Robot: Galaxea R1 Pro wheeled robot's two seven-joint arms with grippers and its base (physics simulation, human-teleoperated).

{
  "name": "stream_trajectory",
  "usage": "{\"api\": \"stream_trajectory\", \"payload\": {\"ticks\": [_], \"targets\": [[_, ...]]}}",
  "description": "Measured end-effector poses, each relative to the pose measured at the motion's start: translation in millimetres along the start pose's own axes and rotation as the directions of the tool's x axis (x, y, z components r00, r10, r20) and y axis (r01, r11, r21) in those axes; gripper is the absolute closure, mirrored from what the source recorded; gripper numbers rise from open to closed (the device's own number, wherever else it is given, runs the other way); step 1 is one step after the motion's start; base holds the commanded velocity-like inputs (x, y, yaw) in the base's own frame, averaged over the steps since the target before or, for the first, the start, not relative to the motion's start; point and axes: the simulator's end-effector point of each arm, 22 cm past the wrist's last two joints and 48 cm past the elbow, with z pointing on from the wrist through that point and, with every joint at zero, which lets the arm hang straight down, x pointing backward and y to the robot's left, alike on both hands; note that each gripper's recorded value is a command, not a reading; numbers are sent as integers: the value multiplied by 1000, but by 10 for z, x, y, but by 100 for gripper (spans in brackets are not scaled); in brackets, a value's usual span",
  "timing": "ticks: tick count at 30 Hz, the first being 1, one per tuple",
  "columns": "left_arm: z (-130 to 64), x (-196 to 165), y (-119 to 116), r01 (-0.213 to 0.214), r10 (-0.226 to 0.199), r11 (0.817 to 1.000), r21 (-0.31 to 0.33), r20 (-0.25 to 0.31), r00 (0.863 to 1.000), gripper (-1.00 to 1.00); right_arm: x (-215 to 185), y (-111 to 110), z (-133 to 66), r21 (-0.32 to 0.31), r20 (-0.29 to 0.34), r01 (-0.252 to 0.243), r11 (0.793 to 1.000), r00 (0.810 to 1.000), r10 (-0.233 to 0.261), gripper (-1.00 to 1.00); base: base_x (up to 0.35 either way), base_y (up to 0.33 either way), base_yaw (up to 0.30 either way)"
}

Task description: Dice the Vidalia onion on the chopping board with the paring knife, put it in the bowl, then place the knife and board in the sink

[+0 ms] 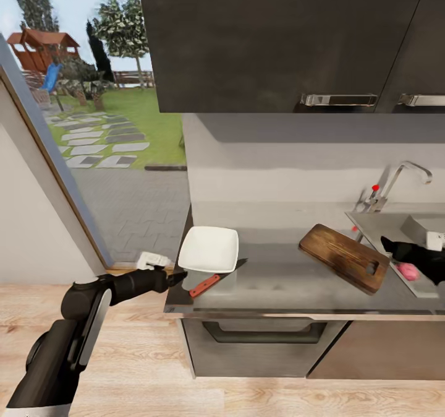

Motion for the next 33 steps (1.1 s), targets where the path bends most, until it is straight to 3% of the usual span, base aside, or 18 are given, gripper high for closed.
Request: {"api": "stream_trajectory", "payload": {"ticks": [1, 2, 3, 7, 10, 13, 17, 21, 23, 26, 28, 33], "targets": [[5, -9, -10, 1, -1, 1000, 2, 2, 1000, -100, -19, 21, 11, -6, -10, -13, 1000, 1000, 13, -100, 0, 0, 0], [28, -226, -76, -6, 6, 1000, 15, 32, 999, -100, -151, 128, 59, -37, -47, -71, 997, 996, 70, -100, 0, 0, 0], [38, -355, -105, -8, 7, 1000, 20, 42, 999, -100, -211, 171, 76, -47, -49, -86, 995, 995, 83, -100, 0, 0, 0], [84, -669, -289, 11, -14, 999, 53, 57, 998, -100, -221, 375, 115, -69, -64, -116, 991, 992, 112, -100, 0, 0, 0], [144, -1232, -662, -7, -10, 993, 117, 138, 990, -100, -63, 650, 147, -69, -96, -150, 986, 985, 143, -100, 0, 0, 0], [158, -1580, -794, -27, 4, 992, 124, 181, 984, -100, 42, 879, 149, -80, -118, -151, 985, 983, 142, -100, 0, 0, 0], [348, -1561, -623, 13, -21, 998, 64, 138, 990, -100, 77, 995, 144, -91, -125, -148, 985, 983, 136, -100, 0, 0, 0], [647, -1245, -250, 77, -76, 995, -55, 34, 997, -100, 88, 1106, 133, -109, -127, -137, 985, 984, 123, -100, 0, 0, 0], [678, -1206, -148, 85, -83, 992, -97, 21, 996, -100, 56, 1141, 118, -117, -120, -134, 984, 986, 120, -100, 0, 0, 0], [643, -1339, -237, 57, -52, 992, -115, 43, 998, -100, 37, 1224, 98, -133, -115, -123, 983, 987, 108, -100, 0, 0, 0], [595, -1485, -469, -12, 19, 995, -102, 64, 998, -100, 65, 1342, 84, -155, -119, -105, 982, 989, 87, -100, 0, 0, 0], [564, -1560, -612, -51, 59, 994, -92, 77, 995, -100, 76, 1391, 79, -163, -120, -97, 982, 990, 77, -100, 0, 24, -42]]}}
